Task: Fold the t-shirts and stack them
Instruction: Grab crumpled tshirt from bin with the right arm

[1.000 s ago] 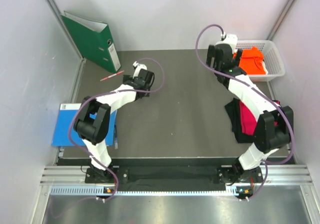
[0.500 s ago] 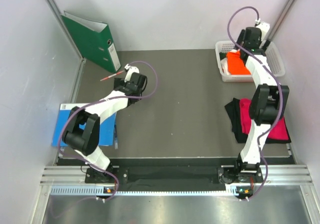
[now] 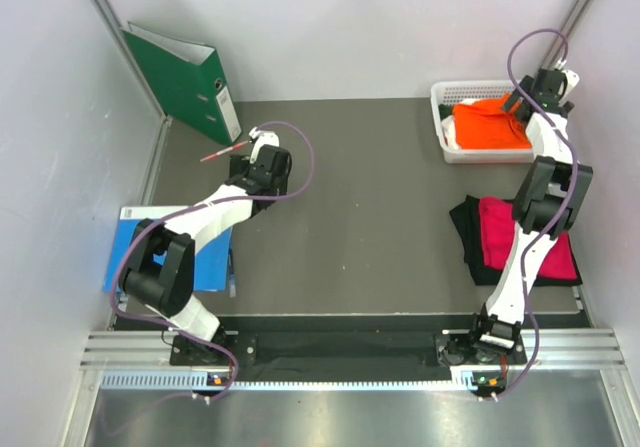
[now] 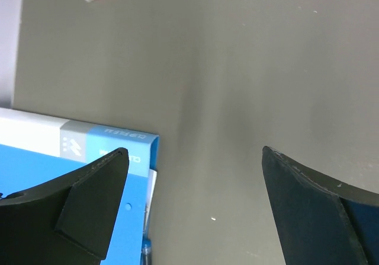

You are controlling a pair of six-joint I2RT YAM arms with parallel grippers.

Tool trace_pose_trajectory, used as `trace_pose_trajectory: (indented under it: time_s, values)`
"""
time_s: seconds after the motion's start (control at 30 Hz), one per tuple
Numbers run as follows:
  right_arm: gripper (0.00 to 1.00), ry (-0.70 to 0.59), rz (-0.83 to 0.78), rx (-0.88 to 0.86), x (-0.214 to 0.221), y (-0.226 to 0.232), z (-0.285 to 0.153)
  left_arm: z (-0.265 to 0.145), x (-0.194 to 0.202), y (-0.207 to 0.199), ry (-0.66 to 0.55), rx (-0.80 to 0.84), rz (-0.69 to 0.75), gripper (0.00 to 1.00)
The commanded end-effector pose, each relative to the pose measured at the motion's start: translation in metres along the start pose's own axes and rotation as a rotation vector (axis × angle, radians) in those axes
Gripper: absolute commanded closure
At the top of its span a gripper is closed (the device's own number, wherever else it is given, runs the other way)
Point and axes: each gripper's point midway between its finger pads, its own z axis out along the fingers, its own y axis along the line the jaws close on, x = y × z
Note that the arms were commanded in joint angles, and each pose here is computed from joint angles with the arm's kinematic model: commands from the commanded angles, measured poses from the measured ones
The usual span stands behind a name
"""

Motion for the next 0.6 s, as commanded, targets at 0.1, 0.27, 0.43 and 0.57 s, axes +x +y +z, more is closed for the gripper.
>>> trace_pose_trajectory:
  time_s: [0.1,0.27,0.43,0.57]
  values:
    - [0.18,0.048,0.02,-0.069,0.018,0.019,0.015,-0.013,-0.023,-0.001,-0.085,0.047,-0.056,0.02]
    - [0.92,0.071,0.028,-0.066,0.027,0.016,0.019,-0.012,-0.021,0.002,-0.078,0.034,-0.055,0.02]
    - [1.0,0.037,0.043,-0.089,0.018,0.018,0.005,-0.013,-0.019,0.001,-0.071,0.037,-0.061,0.02]
    - [1.0,-0.043,0.078,-0.16,-0.019,0.032,-0.031,-0.014,-0.019,0.002,-0.073,0.038,-0.071,0.02]
